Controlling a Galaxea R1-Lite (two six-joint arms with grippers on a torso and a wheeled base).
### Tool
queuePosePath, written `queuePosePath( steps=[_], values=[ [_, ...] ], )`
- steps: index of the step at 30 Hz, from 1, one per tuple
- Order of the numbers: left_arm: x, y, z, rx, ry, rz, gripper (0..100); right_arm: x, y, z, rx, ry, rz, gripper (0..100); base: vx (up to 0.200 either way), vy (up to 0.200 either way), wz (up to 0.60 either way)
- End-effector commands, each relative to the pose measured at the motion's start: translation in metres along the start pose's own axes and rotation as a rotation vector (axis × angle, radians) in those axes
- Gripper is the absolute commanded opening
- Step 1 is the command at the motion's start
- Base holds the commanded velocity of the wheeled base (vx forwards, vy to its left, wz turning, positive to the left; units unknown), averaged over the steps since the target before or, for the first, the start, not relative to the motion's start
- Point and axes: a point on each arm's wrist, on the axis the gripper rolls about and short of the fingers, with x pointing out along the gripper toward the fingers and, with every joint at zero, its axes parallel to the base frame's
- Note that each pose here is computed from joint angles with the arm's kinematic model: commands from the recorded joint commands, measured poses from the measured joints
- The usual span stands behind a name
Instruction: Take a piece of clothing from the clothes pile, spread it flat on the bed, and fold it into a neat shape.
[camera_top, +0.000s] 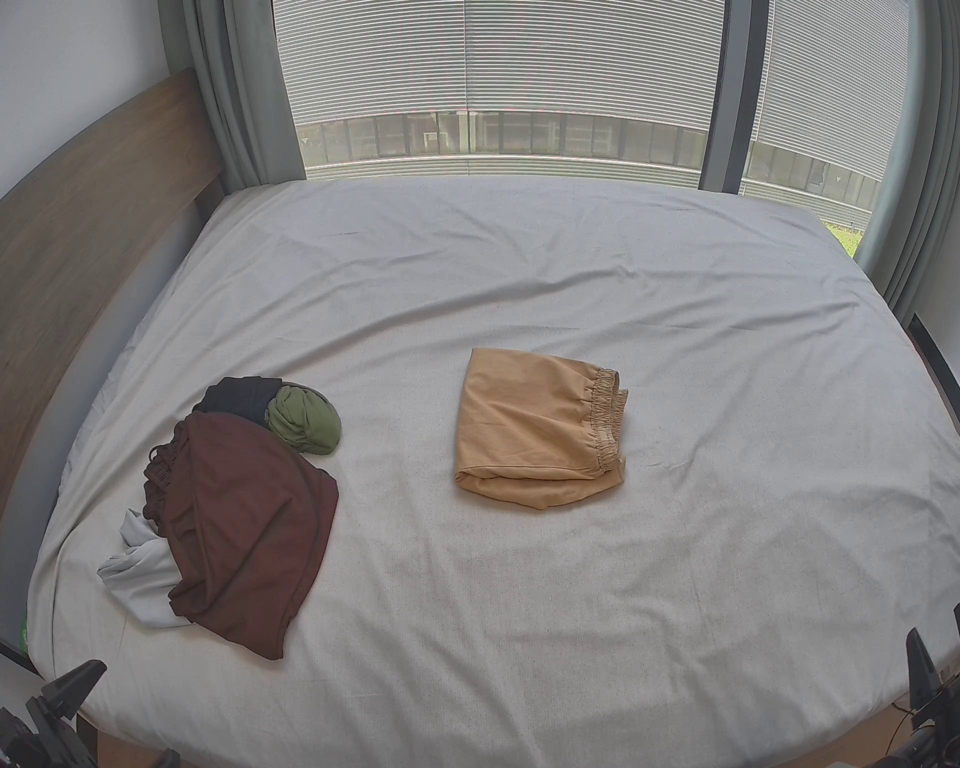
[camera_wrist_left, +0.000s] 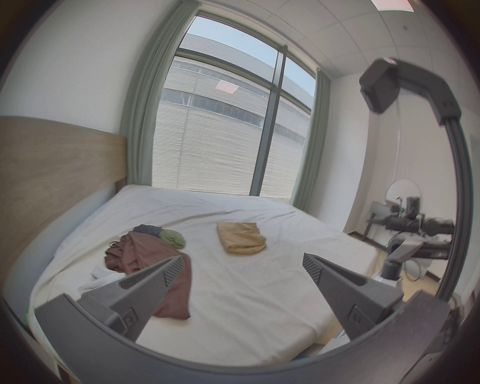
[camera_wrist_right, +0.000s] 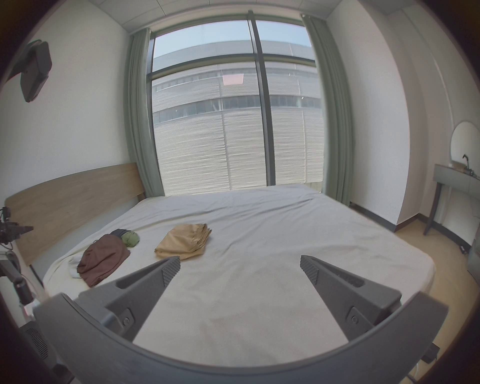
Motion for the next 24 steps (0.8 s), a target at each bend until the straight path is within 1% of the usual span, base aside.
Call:
queuePosePath(
  steps=[1, 2, 3, 4, 5, 6, 7, 8, 9, 10, 12, 13, 18, 20, 24],
  values=[
    [-0.0069, -0.0017, -0.0113, 0.099, -0.050, 0.090, 100, -0.0015, -0.0011, -0.0019, -0.015, -0.056, -0.057, 100, 0.000, 0.000, 0.00],
    [-0.0069, -0.0013, -0.0113, 0.109, -0.050, 0.105, 100, -0.0017, -0.0012, -0.0014, -0.014, -0.058, -0.063, 100, 0.000, 0.000, 0.00],
    [-0.0072, 0.0005, -0.0113, 0.146, -0.049, 0.189, 100, -0.0014, -0.0015, -0.0018, -0.017, -0.056, -0.074, 100, 0.000, 0.000, 0.00],
    [-0.0075, 0.0019, -0.0116, 0.175, -0.043, 0.248, 100, -0.0016, -0.0015, -0.0018, -0.020, -0.057, -0.074, 100, 0.000, 0.000, 0.00],
    [-0.0076, 0.0023, -0.0116, 0.183, -0.042, 0.268, 100, -0.0016, -0.0015, -0.0020, -0.021, -0.056, -0.075, 100, 0.000, 0.000, 0.00],
    [-0.0083, 0.0049, -0.0119, 0.214, -0.032, 0.386, 100, -0.0014, -0.0015, -0.0020, -0.022, -0.054, -0.079, 100, 0.000, 0.000, 0.00],
    [-0.0083, 0.0049, -0.0119, 0.214, -0.032, 0.386, 100, -0.0014, -0.0015, -0.0020, -0.022, -0.054, -0.079, 100, 0.000, 0.000, 0.00],
    [-0.0089, 0.0062, -0.0116, 0.179, -0.041, 0.453, 100, -0.0016, -0.0015, -0.0020, -0.022, -0.055, -0.072, 100, 0.000, 0.000, 0.00],
    [-0.0089, 0.0063, -0.0118, 0.171, -0.041, 0.457, 100, -0.0014, -0.0014, -0.0020, -0.022, -0.054, -0.073, 100, 0.000, 0.000, 0.00],
    [-0.0089, 0.0065, -0.0126, 0.129, -0.043, 0.458, 100, -0.0016, -0.0013, -0.0019, -0.019, -0.057, -0.068, 100, 0.000, 0.000, 0.00],
    [-0.0090, 0.0072, -0.0176, 0.106, 0.003, 0.469, 100, -0.0015, -0.0013, -0.0019, -0.015, -0.056, -0.064, 100, 0.000, 0.000, 0.00],
    [-0.0091, 0.0073, -0.0188, 0.103, 0.015, 0.474, 100, -0.0015, -0.0012, -0.0019, -0.016, -0.056, -0.063, 100, 0.000, 0.000, 0.00],
    [-0.0092, 0.0073, -0.0173, 0.112, 0.004, 0.476, 100, -0.0015, -0.0010, -0.0020, -0.015, -0.054, -0.054, 100, 0.000, 0.000, 0.00],
    [-0.0092, 0.0073, -0.0173, 0.111, 0.004, 0.476, 100, -0.0016, -0.0004, -0.0017, -0.009, -0.053, -0.028, 100, 0.000, 0.000, 0.00],
    [-0.0092, 0.0073, -0.0173, 0.109, 0.003, 0.476, 100, -0.0018, 0.0003, -0.0018, -0.044, -0.045, 0.005, 100, 0.000, 0.000, 0.00]
  ],
)
